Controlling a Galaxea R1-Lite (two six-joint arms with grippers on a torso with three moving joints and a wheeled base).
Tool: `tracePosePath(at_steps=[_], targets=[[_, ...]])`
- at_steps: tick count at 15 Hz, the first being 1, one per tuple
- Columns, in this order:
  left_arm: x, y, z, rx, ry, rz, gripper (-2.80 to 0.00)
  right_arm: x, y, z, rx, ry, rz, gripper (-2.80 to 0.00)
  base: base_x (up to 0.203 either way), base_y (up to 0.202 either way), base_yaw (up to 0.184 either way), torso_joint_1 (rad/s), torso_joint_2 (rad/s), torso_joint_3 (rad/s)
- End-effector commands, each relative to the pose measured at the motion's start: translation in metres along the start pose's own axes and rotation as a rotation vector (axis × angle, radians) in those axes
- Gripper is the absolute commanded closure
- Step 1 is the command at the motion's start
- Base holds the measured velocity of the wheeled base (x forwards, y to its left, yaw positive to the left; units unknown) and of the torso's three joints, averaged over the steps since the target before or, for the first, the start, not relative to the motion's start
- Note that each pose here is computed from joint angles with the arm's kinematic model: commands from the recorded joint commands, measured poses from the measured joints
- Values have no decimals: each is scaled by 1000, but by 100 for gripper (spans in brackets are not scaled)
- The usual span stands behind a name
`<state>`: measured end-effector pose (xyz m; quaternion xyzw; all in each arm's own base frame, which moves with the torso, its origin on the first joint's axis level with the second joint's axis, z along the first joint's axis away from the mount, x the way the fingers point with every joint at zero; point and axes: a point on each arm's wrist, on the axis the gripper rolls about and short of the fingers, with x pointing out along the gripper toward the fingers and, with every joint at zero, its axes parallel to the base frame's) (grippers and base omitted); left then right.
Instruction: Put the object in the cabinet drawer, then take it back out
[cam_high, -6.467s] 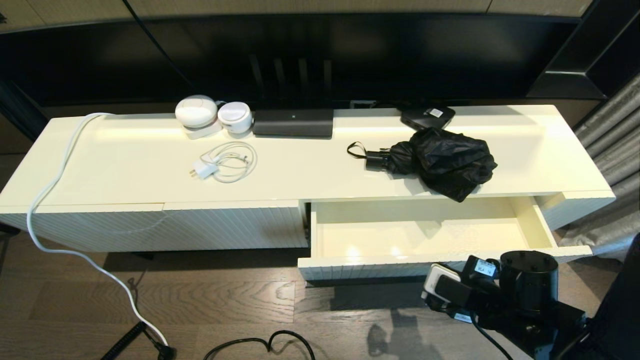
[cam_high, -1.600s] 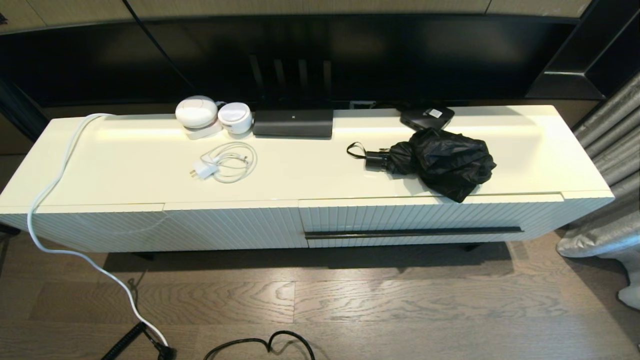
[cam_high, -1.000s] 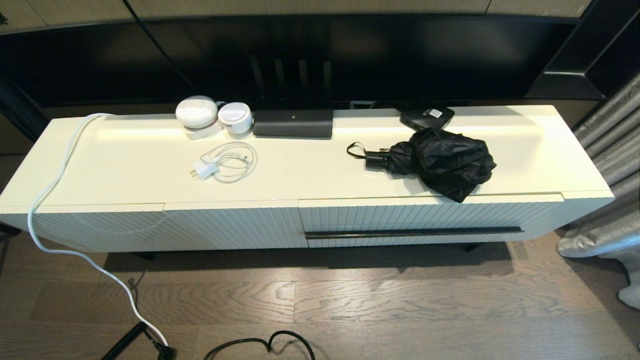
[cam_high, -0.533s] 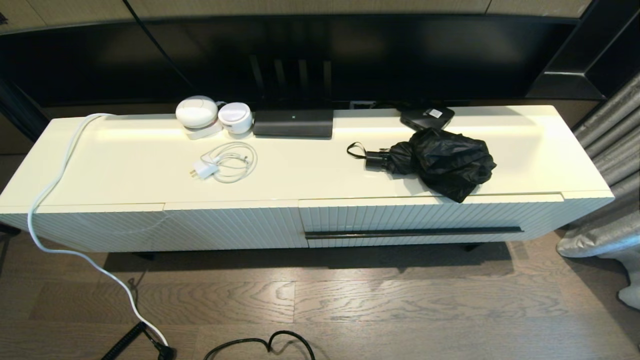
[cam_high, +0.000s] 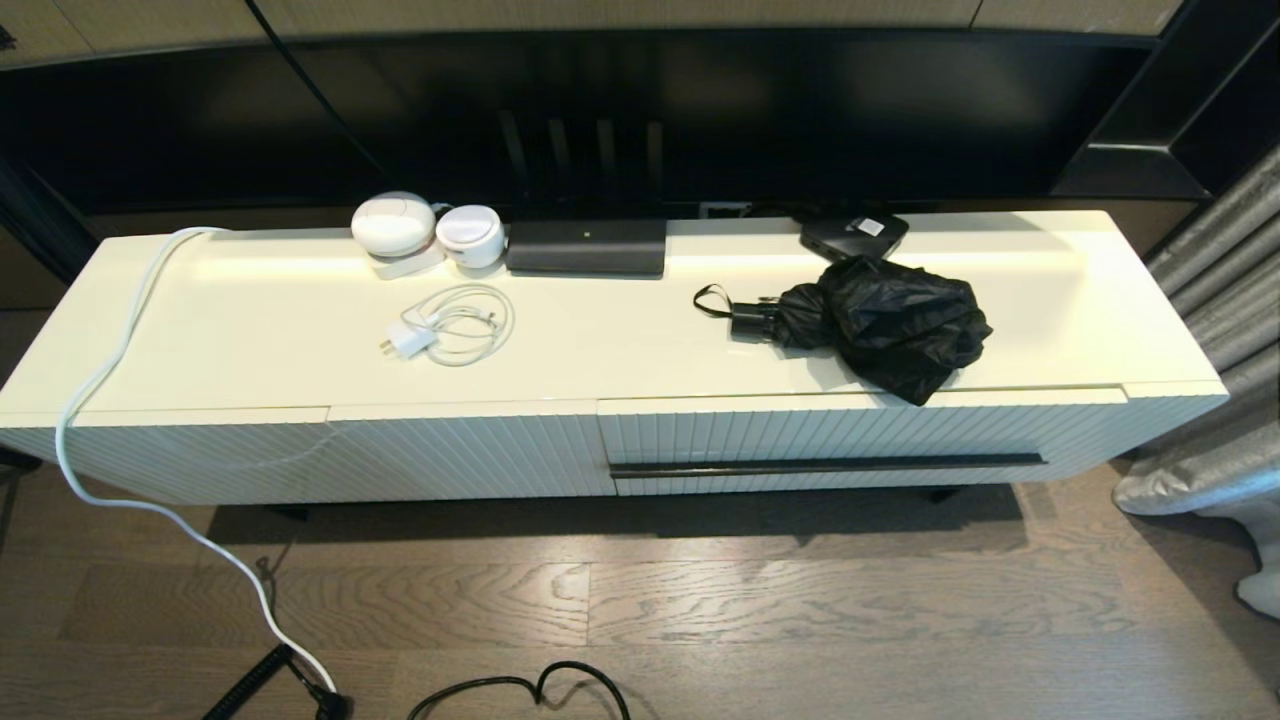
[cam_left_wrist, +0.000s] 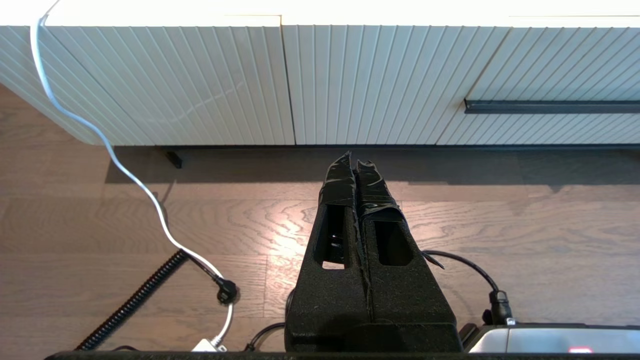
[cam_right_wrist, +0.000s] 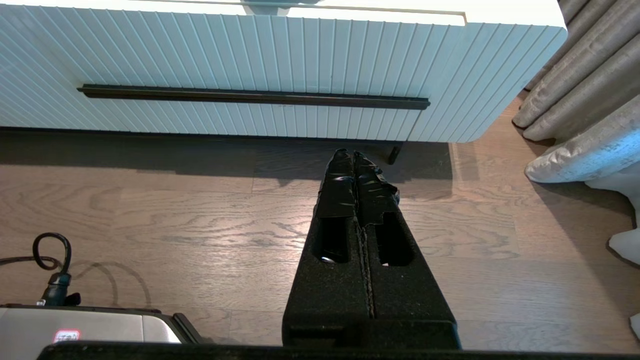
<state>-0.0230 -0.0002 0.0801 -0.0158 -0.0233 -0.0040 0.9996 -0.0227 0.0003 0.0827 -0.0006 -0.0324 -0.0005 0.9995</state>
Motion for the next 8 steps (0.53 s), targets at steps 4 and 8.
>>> tracePosePath(at_steps=[4, 8], targets=[[0, 0, 0, 0, 2, 1, 0, 2, 0, -8, 0, 34, 1, 0, 0, 0, 0, 0, 0, 0], [0, 0, 0, -1, 1, 0, 0, 2, 0, -8, 19, 31, 1, 0, 0, 0, 0, 0, 0, 0]])
